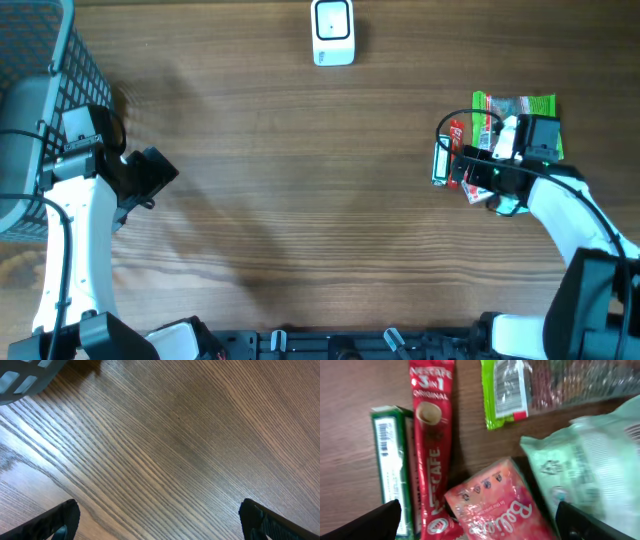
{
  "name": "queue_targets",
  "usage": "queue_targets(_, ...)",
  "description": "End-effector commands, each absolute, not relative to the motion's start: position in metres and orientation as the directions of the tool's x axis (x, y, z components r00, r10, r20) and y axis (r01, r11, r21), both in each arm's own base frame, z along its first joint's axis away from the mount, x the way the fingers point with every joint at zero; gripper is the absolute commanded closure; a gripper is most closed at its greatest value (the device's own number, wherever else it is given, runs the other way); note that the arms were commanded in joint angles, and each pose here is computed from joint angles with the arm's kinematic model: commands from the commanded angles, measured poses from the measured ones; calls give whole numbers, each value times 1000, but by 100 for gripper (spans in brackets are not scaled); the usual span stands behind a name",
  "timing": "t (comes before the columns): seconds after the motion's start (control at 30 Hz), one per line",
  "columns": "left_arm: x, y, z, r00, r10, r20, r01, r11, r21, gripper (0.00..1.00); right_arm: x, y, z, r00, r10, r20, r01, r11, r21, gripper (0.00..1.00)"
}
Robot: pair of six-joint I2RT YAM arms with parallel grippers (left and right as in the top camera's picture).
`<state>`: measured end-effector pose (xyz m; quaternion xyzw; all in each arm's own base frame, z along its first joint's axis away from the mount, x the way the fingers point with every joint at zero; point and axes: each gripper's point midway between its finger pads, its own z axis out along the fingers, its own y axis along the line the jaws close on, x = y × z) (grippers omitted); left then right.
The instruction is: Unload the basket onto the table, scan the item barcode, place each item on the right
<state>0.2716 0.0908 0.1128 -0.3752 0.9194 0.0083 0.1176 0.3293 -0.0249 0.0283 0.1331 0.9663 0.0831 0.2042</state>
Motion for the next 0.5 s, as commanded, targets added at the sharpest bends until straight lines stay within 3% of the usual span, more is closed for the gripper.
queue_targets(0.0, 270, 93, 114, -679, -698, -228, -703, 707, -72, 0, 337, -29, 46, -859, 274, -432, 207, 959, 195, 0)
queue_targets(0.13, 270, 93, 114, -679, -698, -228, -703, 707, -72, 0, 343, -30, 109, -759, 256, -598, 168, 965, 200, 0)
queue_targets(0.27, 270, 93, 114, -679, -698, -228, -703, 707, -72, 0, 330, -28, 205, -551, 222, -805, 110, 975, 194, 0)
queue_targets(0.47, 270, 93, 114, -679, -698, -228, -703, 707, -72, 0, 284, -20, 296, -283, 178, -942, 55, 984, 170, 0)
